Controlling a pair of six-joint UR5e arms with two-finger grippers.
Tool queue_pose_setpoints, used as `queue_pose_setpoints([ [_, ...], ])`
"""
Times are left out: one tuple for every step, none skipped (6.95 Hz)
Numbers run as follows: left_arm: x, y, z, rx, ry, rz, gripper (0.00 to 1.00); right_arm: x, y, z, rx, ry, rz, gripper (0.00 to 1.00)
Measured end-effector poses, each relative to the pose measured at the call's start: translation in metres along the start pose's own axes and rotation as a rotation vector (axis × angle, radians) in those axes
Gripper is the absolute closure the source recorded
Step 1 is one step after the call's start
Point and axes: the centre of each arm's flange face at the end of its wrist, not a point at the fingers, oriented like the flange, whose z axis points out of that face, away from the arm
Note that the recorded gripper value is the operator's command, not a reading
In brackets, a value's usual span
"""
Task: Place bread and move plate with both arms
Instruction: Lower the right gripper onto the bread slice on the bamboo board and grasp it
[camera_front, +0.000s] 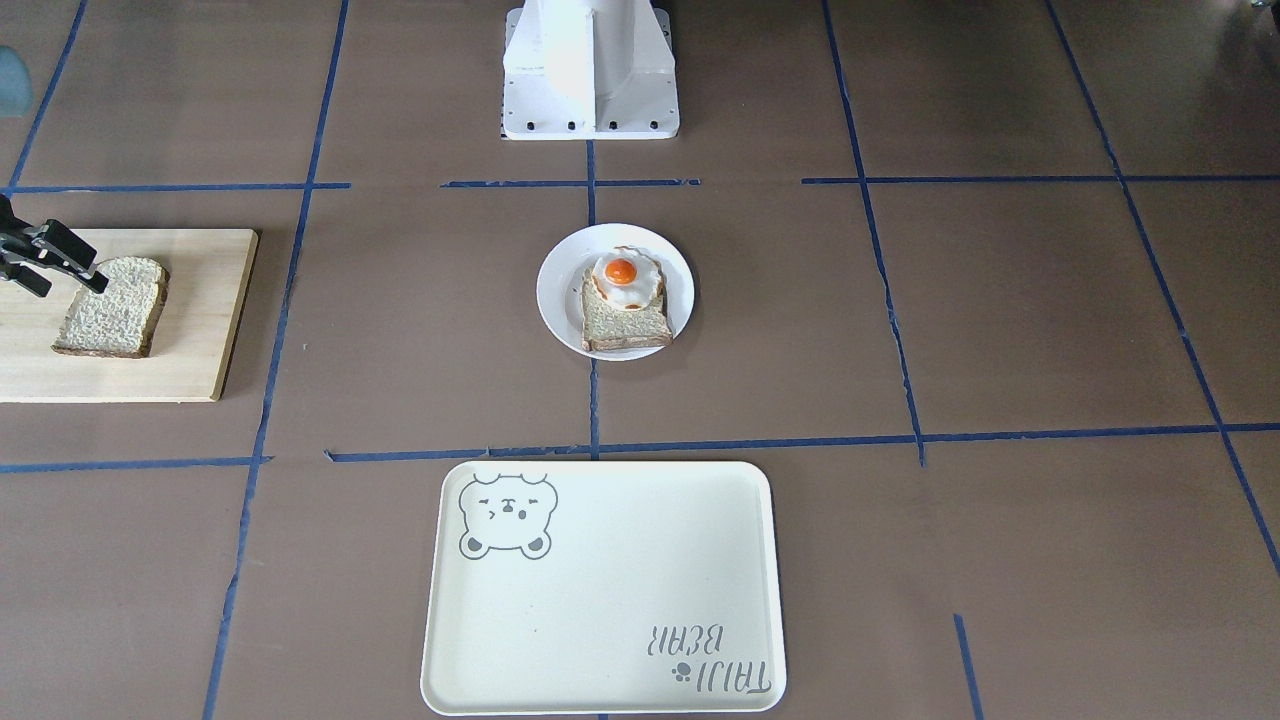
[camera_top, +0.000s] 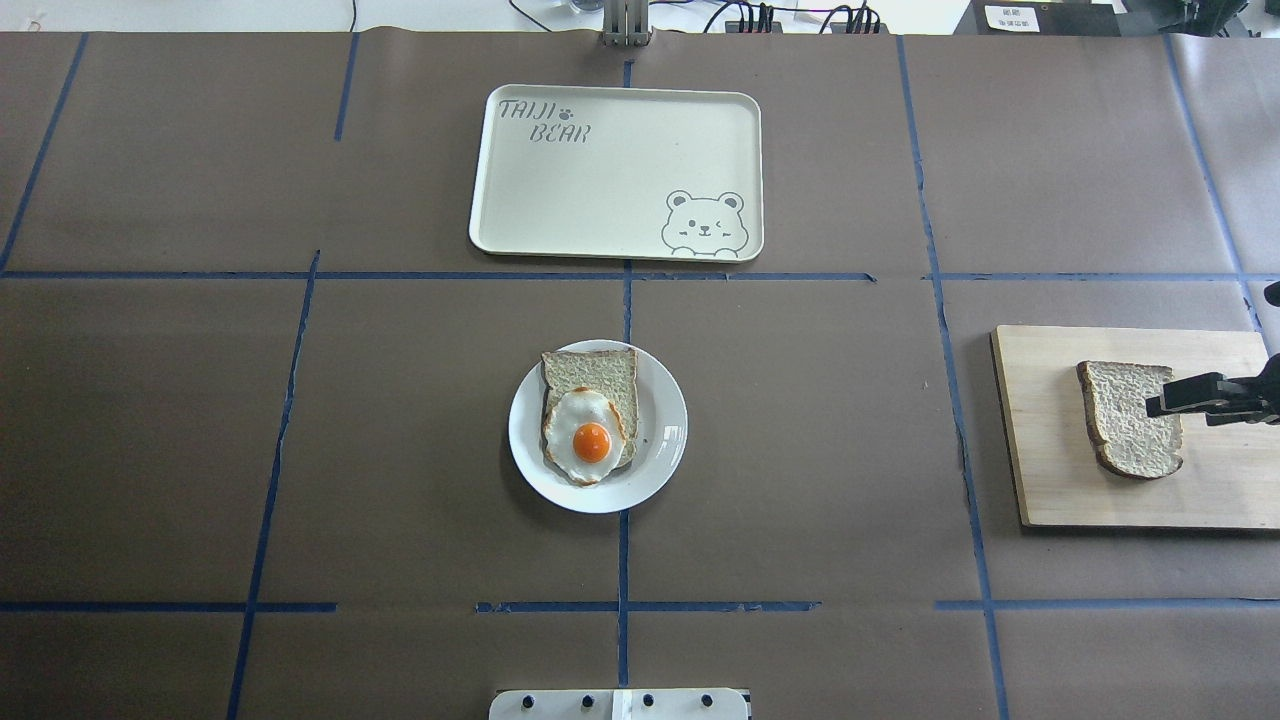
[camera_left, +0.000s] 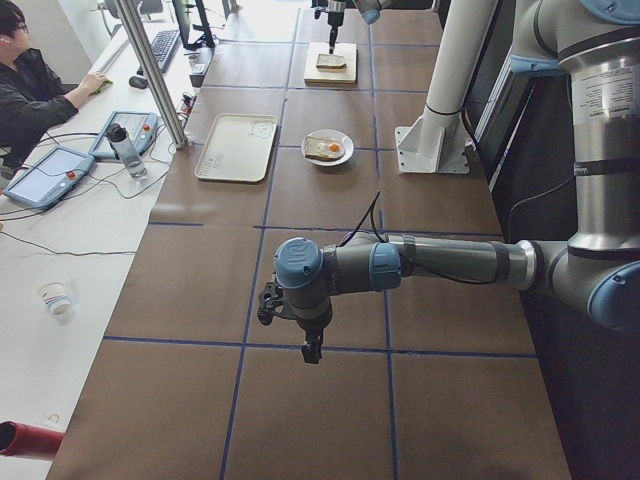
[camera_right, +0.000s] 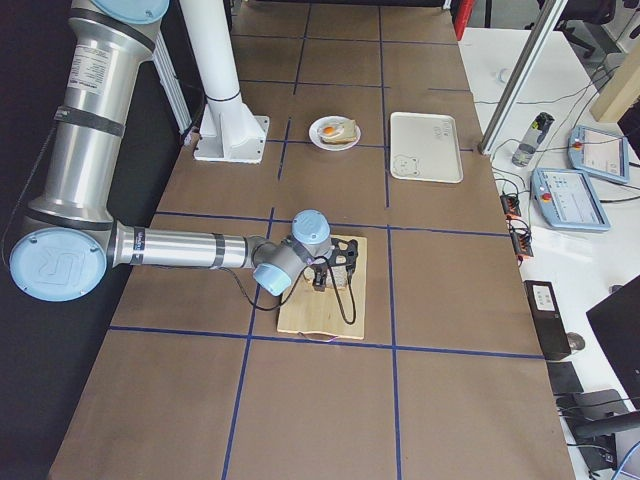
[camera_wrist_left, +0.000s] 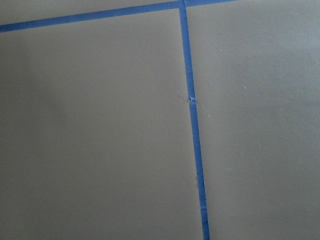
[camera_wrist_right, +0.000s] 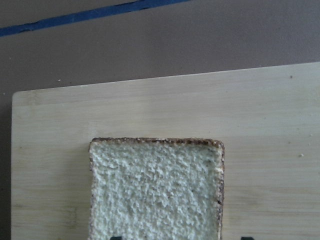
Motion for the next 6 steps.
queue_pose_setpoints([
  [0.000,0.000,0.000,0.000,0.000,-0.001,0.00,0.002,0.004,0.005,-0.007,0.010,0.001,0.28],
  [0.000,0.000,0.000,0.000,0.000,-0.001,0.00,0.004,0.006,0.010,-0.015,0.018,0.002,0.30],
  [0.000,0.000,0.000,-0.001,0.000,-0.001,0.00,0.006,0.008,0.013,-0.021,0.023,0.003,0.31],
  [0.000,0.000,0.000,-0.001,0.000,-0.001,0.00,0.008,0.009,0.016,-0.022,0.030,0.002,0.35],
  [-0.001,0.000,0.001,-0.002,0.000,-0.002,0.00,0.008,0.010,0.019,-0.022,0.037,0.000,0.43],
  [-0.001,0.000,0.001,-0.002,0.000,-0.003,0.00,0.009,0.010,0.020,-0.023,0.041,-0.001,0.54],
])
